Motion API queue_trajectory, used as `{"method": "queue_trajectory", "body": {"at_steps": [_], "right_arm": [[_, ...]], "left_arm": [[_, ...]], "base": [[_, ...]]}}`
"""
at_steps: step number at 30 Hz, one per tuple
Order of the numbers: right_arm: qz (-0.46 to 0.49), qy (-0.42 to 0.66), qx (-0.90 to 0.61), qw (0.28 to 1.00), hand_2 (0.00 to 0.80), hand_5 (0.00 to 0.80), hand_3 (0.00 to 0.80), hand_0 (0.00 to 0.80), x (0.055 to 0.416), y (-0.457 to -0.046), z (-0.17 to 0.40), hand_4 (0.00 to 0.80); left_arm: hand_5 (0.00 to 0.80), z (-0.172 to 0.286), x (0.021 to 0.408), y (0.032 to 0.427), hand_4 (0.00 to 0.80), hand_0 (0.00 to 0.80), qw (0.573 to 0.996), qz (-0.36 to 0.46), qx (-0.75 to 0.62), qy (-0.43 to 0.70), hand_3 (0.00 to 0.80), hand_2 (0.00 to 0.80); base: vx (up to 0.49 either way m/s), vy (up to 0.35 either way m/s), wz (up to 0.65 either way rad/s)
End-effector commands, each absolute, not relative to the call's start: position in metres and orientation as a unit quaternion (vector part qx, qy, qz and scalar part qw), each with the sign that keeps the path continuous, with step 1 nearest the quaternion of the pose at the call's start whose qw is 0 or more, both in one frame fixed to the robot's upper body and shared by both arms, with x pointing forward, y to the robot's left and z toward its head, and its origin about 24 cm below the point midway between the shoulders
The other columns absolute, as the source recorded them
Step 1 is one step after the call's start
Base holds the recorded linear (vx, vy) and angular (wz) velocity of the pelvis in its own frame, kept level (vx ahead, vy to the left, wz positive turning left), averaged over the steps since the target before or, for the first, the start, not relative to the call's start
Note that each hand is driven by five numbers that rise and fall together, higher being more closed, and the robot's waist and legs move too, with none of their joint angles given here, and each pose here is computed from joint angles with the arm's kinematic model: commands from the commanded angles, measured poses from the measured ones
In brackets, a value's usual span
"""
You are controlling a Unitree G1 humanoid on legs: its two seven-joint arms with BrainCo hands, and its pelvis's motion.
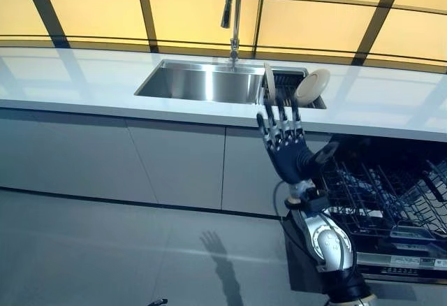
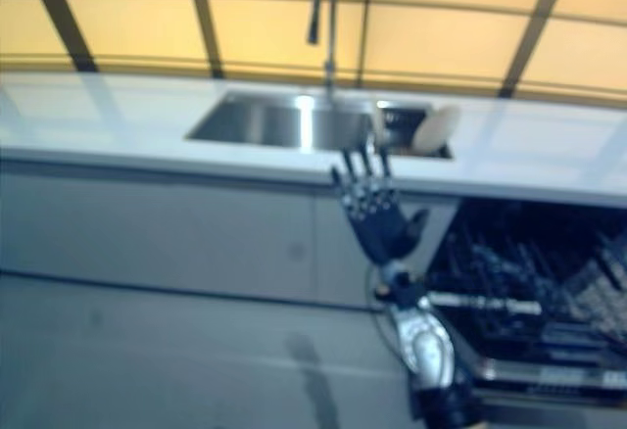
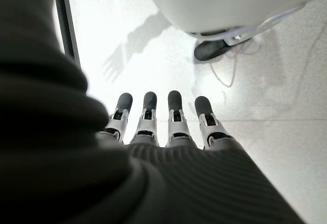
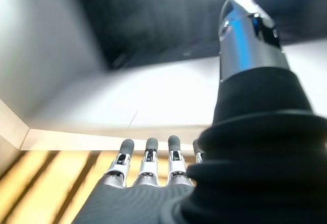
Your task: Take plates into dishwasher
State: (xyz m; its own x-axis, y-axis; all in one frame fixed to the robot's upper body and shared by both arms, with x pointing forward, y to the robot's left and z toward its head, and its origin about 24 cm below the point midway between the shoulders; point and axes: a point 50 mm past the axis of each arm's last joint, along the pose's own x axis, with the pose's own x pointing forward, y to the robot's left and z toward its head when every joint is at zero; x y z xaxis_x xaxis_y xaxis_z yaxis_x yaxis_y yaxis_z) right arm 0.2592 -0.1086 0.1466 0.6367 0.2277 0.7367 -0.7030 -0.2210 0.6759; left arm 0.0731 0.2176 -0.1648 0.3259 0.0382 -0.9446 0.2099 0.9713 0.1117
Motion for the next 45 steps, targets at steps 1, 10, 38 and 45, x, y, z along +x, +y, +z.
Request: {"method": "queue_trajectory", "body": {"at_steps": [1, 10, 38, 45], "right_arm": [[0.385, -0.225, 0.709, 0.546, 0.000, 0.000, 0.000, 0.000, 0.260, -0.113, 0.176, 0.000], [0.316, -0.257, 0.500, 0.764, 0.000, 0.000, 0.000, 0.000, 0.262, -0.120, 0.171, 0.000], [0.153, -0.325, 0.146, 0.922, 0.000, 0.000, 0.000, 0.000, 0.262, -0.182, 0.189, 0.000], [0.157, -0.320, 0.203, 0.912, 0.000, 0.000, 0.000, 0.000, 0.261, -0.164, 0.183, 0.000]], "left_arm": [[0.000, -0.168, 0.085, 0.204, 0.000, 0.000, 0.810, -0.068, 0.117, 0.571, 0.000, 0.000], [0.000, -0.167, 0.089, 0.205, 0.000, 0.000, 0.812, -0.060, 0.118, 0.568, 0.000, 0.000], [0.000, -0.164, 0.088, 0.214, 0.000, 0.000, 0.815, -0.038, 0.110, 0.567, 0.000, 0.000], [0.000, -0.164, 0.093, 0.212, 0.000, 0.000, 0.813, -0.046, 0.115, 0.569, 0.000, 0.000]], "base": [[0.000, 0.000, 0.00], [0.000, 0.000, 0.00], [-0.002, -0.001, -0.01], [0.008, -0.006, -0.05]]}}
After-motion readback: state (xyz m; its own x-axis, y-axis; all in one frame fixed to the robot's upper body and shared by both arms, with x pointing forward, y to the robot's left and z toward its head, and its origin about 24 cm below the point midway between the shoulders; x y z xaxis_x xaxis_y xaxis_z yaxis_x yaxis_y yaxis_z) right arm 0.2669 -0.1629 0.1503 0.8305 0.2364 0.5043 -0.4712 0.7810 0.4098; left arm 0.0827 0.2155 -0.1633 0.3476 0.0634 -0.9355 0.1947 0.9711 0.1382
